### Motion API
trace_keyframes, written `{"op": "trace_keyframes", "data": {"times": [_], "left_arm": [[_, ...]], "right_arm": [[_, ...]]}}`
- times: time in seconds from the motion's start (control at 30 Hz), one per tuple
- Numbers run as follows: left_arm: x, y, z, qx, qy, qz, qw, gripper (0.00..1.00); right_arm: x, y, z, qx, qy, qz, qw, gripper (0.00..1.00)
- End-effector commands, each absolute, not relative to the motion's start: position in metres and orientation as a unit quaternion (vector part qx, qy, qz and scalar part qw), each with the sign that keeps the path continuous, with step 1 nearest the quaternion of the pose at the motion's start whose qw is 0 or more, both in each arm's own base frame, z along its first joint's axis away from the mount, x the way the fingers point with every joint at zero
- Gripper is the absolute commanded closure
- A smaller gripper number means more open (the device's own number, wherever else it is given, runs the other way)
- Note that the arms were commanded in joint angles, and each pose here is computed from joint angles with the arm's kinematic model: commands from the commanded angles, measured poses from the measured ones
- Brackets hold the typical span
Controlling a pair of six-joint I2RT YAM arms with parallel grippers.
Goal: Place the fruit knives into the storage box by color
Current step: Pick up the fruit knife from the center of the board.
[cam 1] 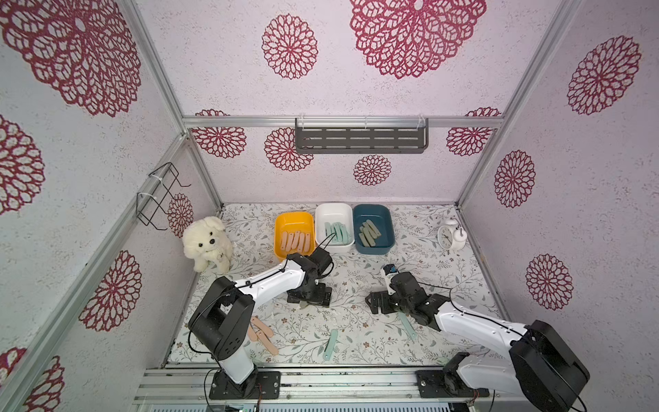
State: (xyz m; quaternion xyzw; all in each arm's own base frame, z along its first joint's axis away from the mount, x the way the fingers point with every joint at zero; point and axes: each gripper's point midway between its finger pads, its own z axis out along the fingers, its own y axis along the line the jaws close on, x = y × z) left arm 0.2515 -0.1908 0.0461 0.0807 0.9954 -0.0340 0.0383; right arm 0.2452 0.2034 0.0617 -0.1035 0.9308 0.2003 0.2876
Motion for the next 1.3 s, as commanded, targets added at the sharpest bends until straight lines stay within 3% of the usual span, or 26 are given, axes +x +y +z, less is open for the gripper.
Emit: {"op": "trace_keyframes", "data": {"times": [0.0,0.2,0.27,0.4,0.57,0.77,1.27], "left_arm": [[0.264,-0.197,0.038,0.099,0.993,-0.043,0.048,0.03],[0.271,-0.196,0.021,0.101,0.993,-0.041,0.038,0.00],[0.273,-0.198,0.018,0.100,0.994,-0.042,0.033,0.04],[0.267,-0.203,0.014,0.084,0.995,-0.056,0.024,0.15],[0.257,-0.206,0.016,0.071,0.996,-0.050,0.022,0.43],[0.249,-0.214,0.018,0.069,0.997,-0.039,0.018,0.59],[0.242,-0.262,0.024,0.005,0.994,-0.107,0.005,0.53]], "right_arm": [[0.248,0.203,0.066,-0.090,0.929,0.199,0.298,0.01],[0.246,0.202,0.063,-0.088,0.930,0.200,0.294,0.01],[0.246,0.202,0.063,-0.089,0.930,0.199,0.294,0.01],[0.246,0.201,0.063,-0.091,0.931,0.197,0.295,0.01],[0.248,0.203,0.062,-0.093,0.930,0.196,0.296,0.01],[0.250,0.203,0.060,-0.094,0.929,0.196,0.300,0.01],[0.262,0.198,0.066,-0.090,0.924,0.198,0.315,0.01]]}}
